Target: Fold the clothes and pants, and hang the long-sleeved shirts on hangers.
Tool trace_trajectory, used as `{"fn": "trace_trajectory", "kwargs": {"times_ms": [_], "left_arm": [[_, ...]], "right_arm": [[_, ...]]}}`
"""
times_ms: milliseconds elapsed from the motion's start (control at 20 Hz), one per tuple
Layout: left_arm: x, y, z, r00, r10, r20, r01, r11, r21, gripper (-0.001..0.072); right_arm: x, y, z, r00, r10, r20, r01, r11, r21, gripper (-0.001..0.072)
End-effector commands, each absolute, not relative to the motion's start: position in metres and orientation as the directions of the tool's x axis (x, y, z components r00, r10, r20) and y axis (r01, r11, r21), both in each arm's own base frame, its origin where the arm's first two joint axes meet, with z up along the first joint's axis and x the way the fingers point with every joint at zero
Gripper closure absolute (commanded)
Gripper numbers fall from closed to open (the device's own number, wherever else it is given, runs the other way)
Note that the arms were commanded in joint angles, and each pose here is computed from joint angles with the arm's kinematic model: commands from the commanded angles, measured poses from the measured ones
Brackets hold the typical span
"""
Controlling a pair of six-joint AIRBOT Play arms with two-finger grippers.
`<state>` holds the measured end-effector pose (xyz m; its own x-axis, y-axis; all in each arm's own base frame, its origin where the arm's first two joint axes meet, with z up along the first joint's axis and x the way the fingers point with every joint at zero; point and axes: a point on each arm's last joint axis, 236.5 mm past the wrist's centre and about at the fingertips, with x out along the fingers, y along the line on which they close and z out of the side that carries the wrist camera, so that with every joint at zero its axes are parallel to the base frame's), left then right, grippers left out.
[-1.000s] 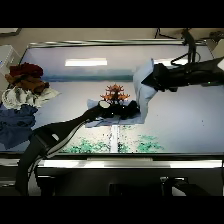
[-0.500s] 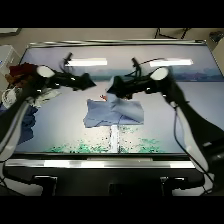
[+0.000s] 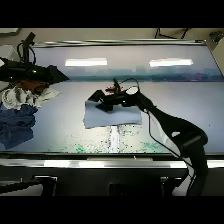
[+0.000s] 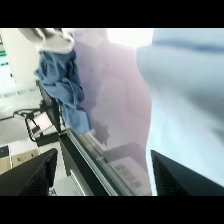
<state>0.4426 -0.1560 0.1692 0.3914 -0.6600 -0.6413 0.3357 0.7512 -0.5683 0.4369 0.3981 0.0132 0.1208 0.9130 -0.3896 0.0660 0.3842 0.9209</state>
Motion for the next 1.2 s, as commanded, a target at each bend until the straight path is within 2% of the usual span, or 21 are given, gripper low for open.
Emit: {"fn": "trace_trajectory", "kwargs": {"times_ms": [0,100,150,250,300,400,500,600,650,850,900,1000,1050,1150], "left_arm": [[0.438,-0.153,0.174,0.396,-0.654,-0.645,0.354,0.756,-0.55,0.0687],[0.438,-0.153,0.174,0.395,-0.654,-0.645,0.354,0.756,-0.551,0.0687],[0.438,-0.153,0.175,0.395,-0.655,-0.645,0.354,0.756,-0.551,0.0687],[0.437,-0.153,0.176,0.396,-0.655,-0.644,0.355,0.756,-0.55,0.0687],[0.437,-0.153,0.176,0.397,-0.655,-0.643,0.356,0.756,-0.55,0.0687],[0.437,-0.153,0.177,0.398,-0.655,-0.642,0.357,0.755,-0.549,0.0687],[0.434,-0.155,0.178,0.391,-0.658,-0.644,0.362,0.753,-0.55,0.0687],[0.428,-0.16,0.179,0.375,-0.664,-0.647,0.374,0.747,-0.55,0.0687],[0.426,-0.162,0.181,0.371,-0.667,-0.646,0.381,0.744,-0.549,0.0687],[0.42,-0.169,0.19,0.373,-0.677,-0.635,0.401,0.735,-0.548,0.0687],[0.419,-0.17,0.19,0.372,-0.678,-0.634,0.403,0.733,-0.548,0.0687],[0.419,-0.173,0.19,0.369,-0.68,-0.634,0.405,0.731,-0.549,0.0687],[0.419,-0.173,0.19,0.369,-0.68,-0.633,0.406,0.731,-0.549,0.0687],[0.419,-0.171,0.19,0.371,-0.678,-0.634,0.403,0.733,-0.548,0.0687]], "right_arm": [[0.47,0.313,0.033,0.187,0.878,-0.44,0.023,0.444,0.896,0.0038],[0.479,0.222,0.02,0.215,0.771,-0.6,0.078,0.599,0.797,0.004],[0.471,0.171,0.001,0.181,0.69,-0.701,0.148,0.685,0.713,0.005],[0.433,0.095,-0.039,0.027,0.547,-0.837,0.257,0.805,0.534,0.0049],[0.416,0.08,-0.054,-0.041,0.524,-0.85,0.286,0.822,0.493,0.0049],[0.4,0.088,-0.075,-0.09,0.581,-0.809,0.296,0.791,0.535,0.0051],[0.402,0.125,-0.083,-0.071,0.694,-0.717,0.241,0.709,0.663,0.0051],[0.406,0.14,-0.093,-0.066,0.721,-0.689,0.211,0.685,0.697,0.0063],[0.409,0.141,-0.098,-0.056,0.722,-0.689,0.22,0.682,0.697,0.0113],[0.412,0.146,-0.099,-0.049,0.74,-0.671,0.191,0.666,0.721,0.0181],[0.41,0.149,-0.096,-0.059,0.755,-0.653,0.182,0.651,0.737,0.0225],[0.406,0.156,-0.09,-0.076,0.783,-0.617,0.149,0.621,0.769,0.037],[0.403,0.16,-0.085,-0.087,0.8,-0.593,0.121,0.6,0.791,0.0524],[0.402,0.164,-0.075,-0.097,0.823,-0.559,0.085,0.567,0.819,0.0666]]}}
